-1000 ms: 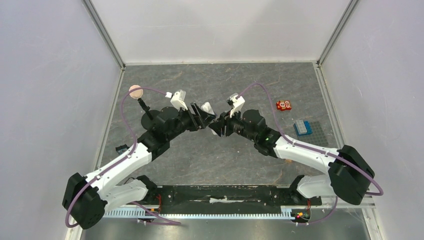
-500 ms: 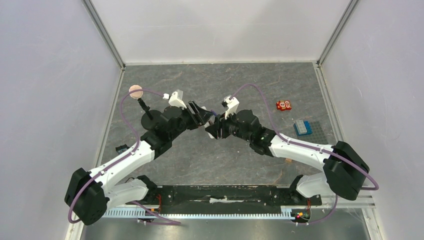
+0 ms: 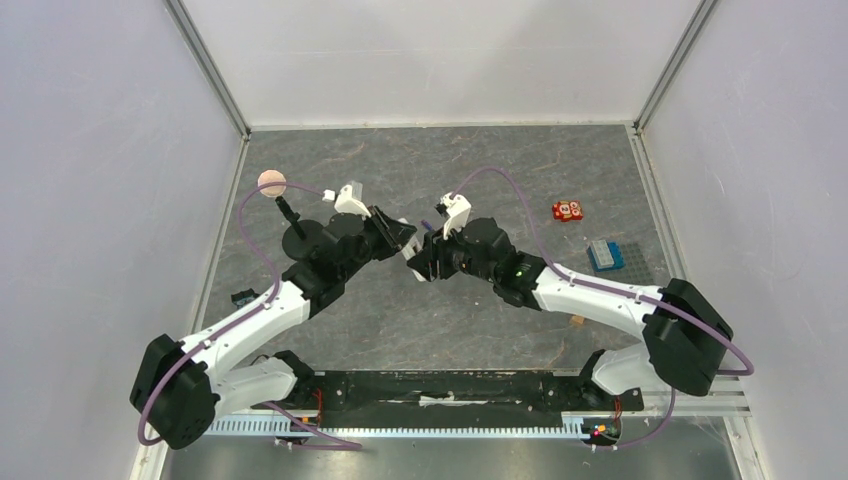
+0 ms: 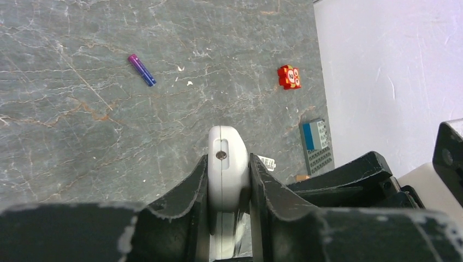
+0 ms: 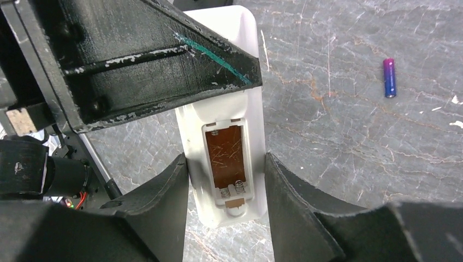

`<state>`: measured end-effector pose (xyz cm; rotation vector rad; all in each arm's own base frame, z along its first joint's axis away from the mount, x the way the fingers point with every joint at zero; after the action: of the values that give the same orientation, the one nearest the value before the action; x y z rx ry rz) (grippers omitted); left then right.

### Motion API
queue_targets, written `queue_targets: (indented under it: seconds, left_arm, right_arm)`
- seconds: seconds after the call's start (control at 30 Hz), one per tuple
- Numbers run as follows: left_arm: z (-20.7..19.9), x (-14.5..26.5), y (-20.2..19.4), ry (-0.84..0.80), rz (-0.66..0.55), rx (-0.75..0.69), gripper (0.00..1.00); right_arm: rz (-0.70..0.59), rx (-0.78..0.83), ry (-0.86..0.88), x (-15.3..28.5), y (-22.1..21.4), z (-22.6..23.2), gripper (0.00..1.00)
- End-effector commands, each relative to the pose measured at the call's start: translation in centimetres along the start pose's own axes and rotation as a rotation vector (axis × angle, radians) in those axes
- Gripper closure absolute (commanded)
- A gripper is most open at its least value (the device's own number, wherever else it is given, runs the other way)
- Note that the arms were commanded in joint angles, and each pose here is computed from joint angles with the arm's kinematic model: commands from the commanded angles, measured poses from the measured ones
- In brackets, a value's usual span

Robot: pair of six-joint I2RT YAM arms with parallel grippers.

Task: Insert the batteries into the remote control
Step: Adjust the remote control, then pick up the battery from the center of the board.

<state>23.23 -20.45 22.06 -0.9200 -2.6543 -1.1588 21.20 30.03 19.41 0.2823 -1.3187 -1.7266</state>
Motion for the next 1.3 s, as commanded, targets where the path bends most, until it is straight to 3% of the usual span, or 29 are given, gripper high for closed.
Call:
queue_targets:
  seconds: [0.0, 0.1, 0.23, 0.43, 0.7, 0.9, 1.27]
  left_arm:
    - [0.2, 0.1, 0.4, 0.009, -0.031, -0.013, 0.98]
    - [0.9, 0.7, 0.9, 0.078, -0.049, -0.065, 0.98]
    - [2.5, 2.1, 1.7, 0.217, -0.077, -0.148, 0.98]
    - [4.1, 4.4, 2.6, 0.338, -0.132, -0.209, 0.98]
    - [3.6, 5.4, 3.0, 0.299, -0.120, -0.259, 0.98]
    - [3.1, 5.8, 3.4, 0.283, -0.120, -0.280, 0.98]
    - [3.5, 3.9, 2.5, 0.260, -0.048, -0.229, 0.98]
  right_arm:
    - [-0.020, -0.076, 0.000, -0.6, 2.5, 1.4, 0.47]
    - [0.020, -0.076, -0.046, -0.8, 3.0, 1.4, 0.30]
    - [-0.023, -0.091, -0.148, -0.5, 3.6, -0.1, 0.29]
    - [0.037, -0.114, -0.283, -2.6, 3.0, -4.5, 0.34]
    - [0.163, 0.091, -0.408, -7.8, 2.5, -9.5, 0.49]
    - [0.232, 0.211, -0.424, -11.1, 1.5, -12.4, 0.48]
    - [0.335, 0.252, -0.402, -13.4, -0.5, -16.0, 0.50]
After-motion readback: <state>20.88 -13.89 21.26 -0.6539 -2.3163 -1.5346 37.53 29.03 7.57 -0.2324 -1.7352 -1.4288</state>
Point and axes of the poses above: each gripper's point midway between its finger pads, its own x axis back along the fingers, its own z axis along the line the jaws close on, y = z × x, the point moved 7 cm from there along x, back along the fingers, and after that the axes turned 1 degree about -x, right-handed, at the moved point
